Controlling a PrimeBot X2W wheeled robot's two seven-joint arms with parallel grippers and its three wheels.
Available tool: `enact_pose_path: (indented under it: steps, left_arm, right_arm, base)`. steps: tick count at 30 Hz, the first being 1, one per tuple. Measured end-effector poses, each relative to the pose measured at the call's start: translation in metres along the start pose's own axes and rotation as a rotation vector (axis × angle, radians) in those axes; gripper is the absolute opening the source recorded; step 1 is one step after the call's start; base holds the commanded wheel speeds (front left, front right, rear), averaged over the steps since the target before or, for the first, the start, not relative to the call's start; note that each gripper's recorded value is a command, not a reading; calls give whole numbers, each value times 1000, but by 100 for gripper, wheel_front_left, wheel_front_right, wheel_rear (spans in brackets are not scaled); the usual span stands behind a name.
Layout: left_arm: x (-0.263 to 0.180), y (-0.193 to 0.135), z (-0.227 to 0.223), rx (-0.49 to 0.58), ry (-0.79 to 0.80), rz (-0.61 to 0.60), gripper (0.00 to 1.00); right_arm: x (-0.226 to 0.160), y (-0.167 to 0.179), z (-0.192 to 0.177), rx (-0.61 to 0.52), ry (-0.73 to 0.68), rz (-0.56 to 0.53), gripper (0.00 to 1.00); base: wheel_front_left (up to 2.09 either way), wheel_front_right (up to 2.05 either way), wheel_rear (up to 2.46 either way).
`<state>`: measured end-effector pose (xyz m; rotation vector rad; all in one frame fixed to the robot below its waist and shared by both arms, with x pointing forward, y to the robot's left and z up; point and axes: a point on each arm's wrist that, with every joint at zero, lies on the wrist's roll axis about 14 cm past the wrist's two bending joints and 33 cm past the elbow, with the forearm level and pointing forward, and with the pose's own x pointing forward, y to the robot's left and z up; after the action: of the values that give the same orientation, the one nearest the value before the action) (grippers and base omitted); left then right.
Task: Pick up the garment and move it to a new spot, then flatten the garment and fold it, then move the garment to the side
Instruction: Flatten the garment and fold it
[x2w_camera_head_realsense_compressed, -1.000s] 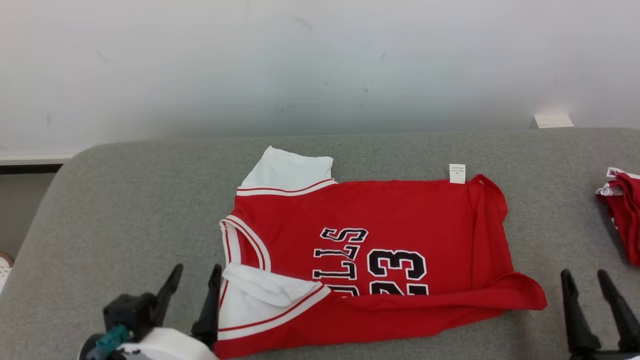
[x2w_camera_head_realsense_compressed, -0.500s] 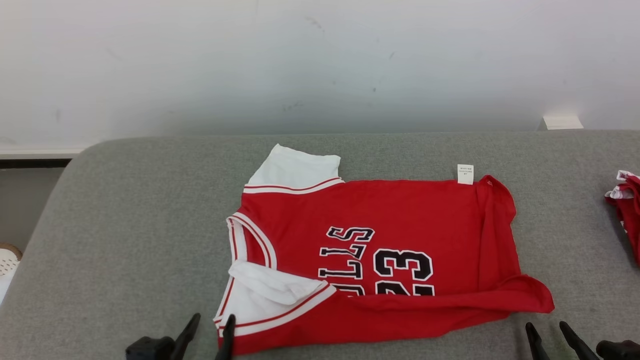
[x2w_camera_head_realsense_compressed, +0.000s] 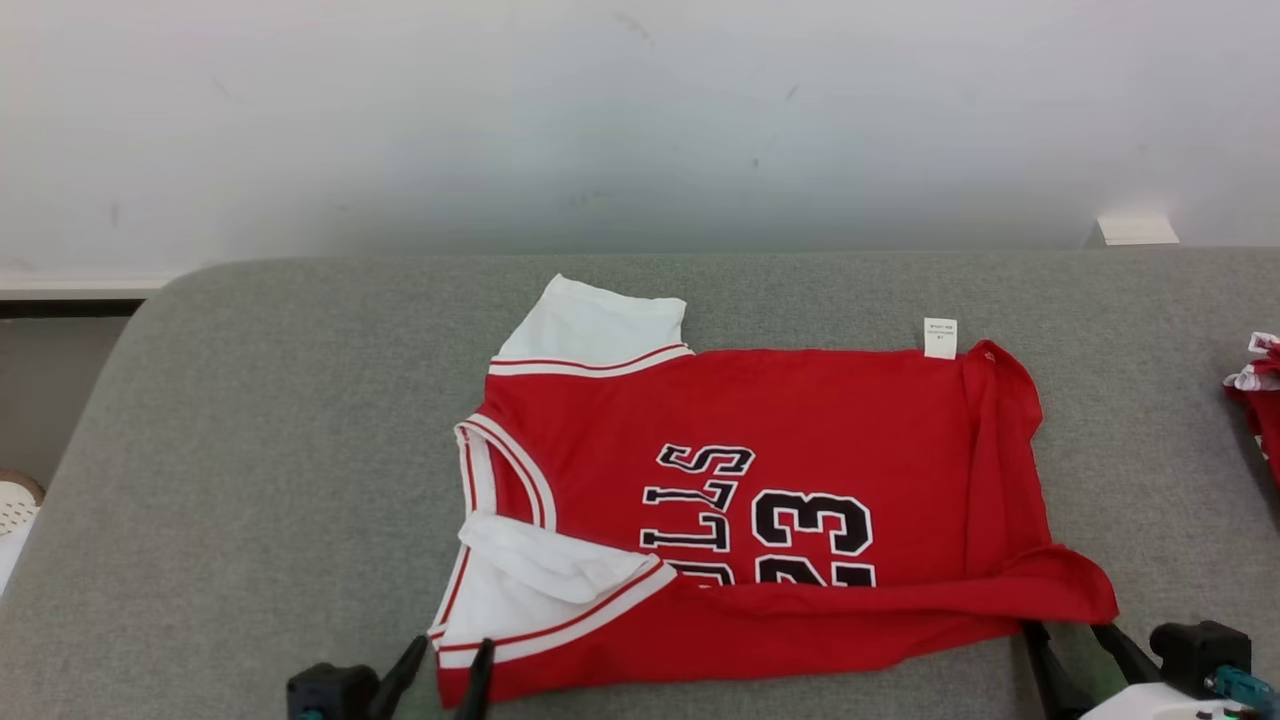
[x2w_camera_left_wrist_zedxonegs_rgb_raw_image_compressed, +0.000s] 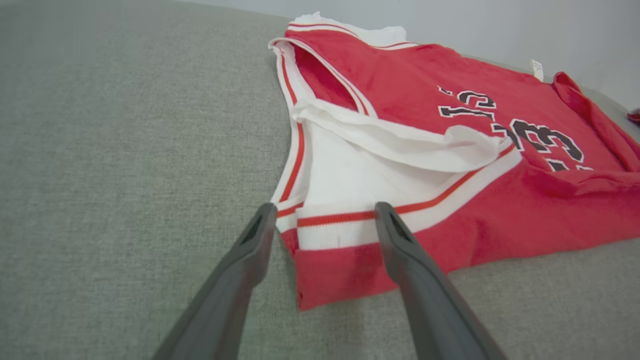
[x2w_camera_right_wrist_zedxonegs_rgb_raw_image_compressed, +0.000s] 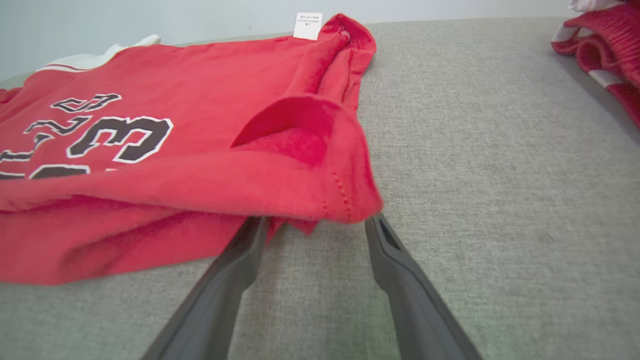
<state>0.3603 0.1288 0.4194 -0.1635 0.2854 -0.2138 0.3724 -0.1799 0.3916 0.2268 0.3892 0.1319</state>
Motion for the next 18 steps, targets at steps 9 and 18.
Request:
enact_pose_path:
  steps: [9, 18]
  left_arm:
    - [2, 8, -24, -15, 120, 27, 100]
    - [1, 8, -31, -60, 197, 34, 100]
  right_arm:
    - [16, 9, -4, 5, 44, 21, 100]
    - [22, 19, -7, 21, 70, 45, 0]
  base:
    - [0, 0, 0]
    - [0, 0, 0]
